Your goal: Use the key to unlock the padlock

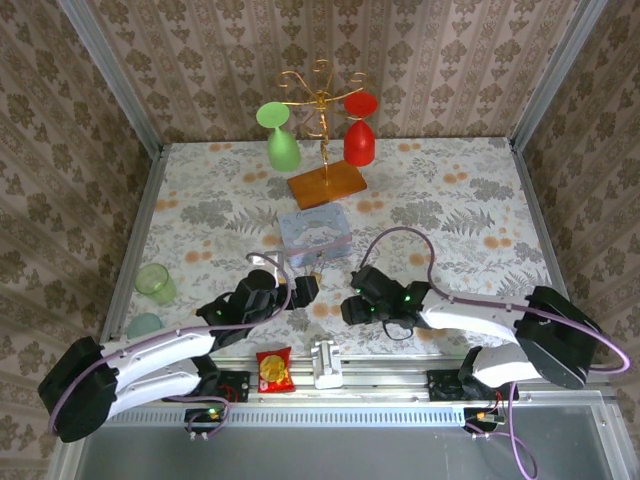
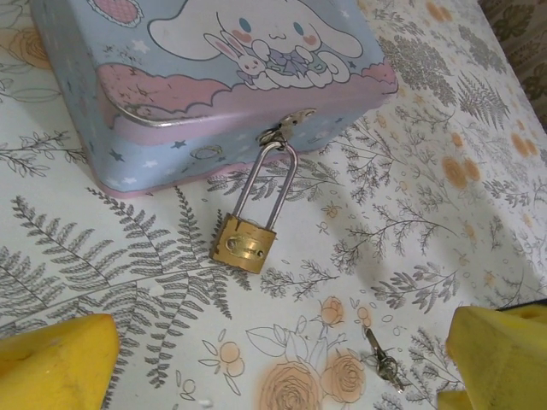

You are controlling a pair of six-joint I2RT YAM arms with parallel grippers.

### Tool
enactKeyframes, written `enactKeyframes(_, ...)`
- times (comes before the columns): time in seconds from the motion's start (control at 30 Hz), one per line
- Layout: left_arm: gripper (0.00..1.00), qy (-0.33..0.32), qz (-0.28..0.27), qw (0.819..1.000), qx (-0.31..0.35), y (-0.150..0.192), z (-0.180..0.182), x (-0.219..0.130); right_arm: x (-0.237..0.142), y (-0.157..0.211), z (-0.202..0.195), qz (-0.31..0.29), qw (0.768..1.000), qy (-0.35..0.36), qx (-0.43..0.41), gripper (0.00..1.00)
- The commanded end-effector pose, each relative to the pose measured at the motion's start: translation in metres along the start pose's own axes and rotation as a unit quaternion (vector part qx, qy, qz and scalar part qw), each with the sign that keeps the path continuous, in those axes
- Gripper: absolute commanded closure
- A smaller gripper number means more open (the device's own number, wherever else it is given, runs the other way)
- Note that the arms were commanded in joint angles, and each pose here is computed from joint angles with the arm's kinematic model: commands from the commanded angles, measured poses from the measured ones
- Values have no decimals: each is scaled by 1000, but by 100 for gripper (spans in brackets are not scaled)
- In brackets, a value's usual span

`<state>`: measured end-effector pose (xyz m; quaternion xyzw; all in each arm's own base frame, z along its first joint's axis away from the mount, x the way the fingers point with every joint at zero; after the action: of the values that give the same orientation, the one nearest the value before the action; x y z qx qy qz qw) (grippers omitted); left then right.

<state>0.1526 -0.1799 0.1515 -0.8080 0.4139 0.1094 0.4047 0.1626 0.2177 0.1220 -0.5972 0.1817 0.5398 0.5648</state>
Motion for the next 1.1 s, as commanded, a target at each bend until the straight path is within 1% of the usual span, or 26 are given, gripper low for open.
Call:
enactKeyframes(0.0,0,-8,-29,999,-23,0,1,-3,7,-6,14,2,1000,6,14,46)
enactKeyframes(0.03,0,-9,-30,999,-20,1,0,-4,9,-6,15,6,1000,9,17,50)
enactKeyframes(0.07,0,-11,-32,999,-18,1,1,-5,12,-6,15,11,1000,14,18,51)
enactKeyframes(0.23,0,-13,-34,999,-20,3,3,-9,15,-5,13,26,997,70,7,51)
enactKeyframes(0.3,0,-13,-33,999,-22,5,4,-8,17,-4,12,33,996,77,5,51)
enactKeyframes(0.4,0,-7,-32,999,-25,5,2,-7,22,-1,12,42,996,80,4,52)
enactKeyframes(0.53,0,-4,-32,999,-24,6,1,-6,26,1,10,52,995,91,2,55)
enactKeyframes(0.63,0,-6,-32,999,-24,7,2,-5,30,2,9,57,994,97,-1,59)
enactKeyframes(0.77,0,-6,-31,999,-25,7,2,-5,33,4,10,63,992,105,-8,61)
enactKeyframes(0.93,0,-9,-32,999,-27,9,5,-5,38,4,13,71,992,97,-20,70)
enactKeyframes(1.07,0,-9,-33,999,-30,10,7,-5,41,3,15,72,993,87,-29,74)
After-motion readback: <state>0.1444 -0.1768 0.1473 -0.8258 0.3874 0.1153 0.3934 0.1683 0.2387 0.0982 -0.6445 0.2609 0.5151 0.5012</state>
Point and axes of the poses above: each hand's point on the last joint's axis, 136 mm out from that joint toward the fingers, its own x axis out along the fingers, its own z axis along the line the jaws close on, y = z × x, the point moved 9 cm from there along -x, back along the fingers, and after that the axes turned 10 degrees about -x, right-handed, at the moved point
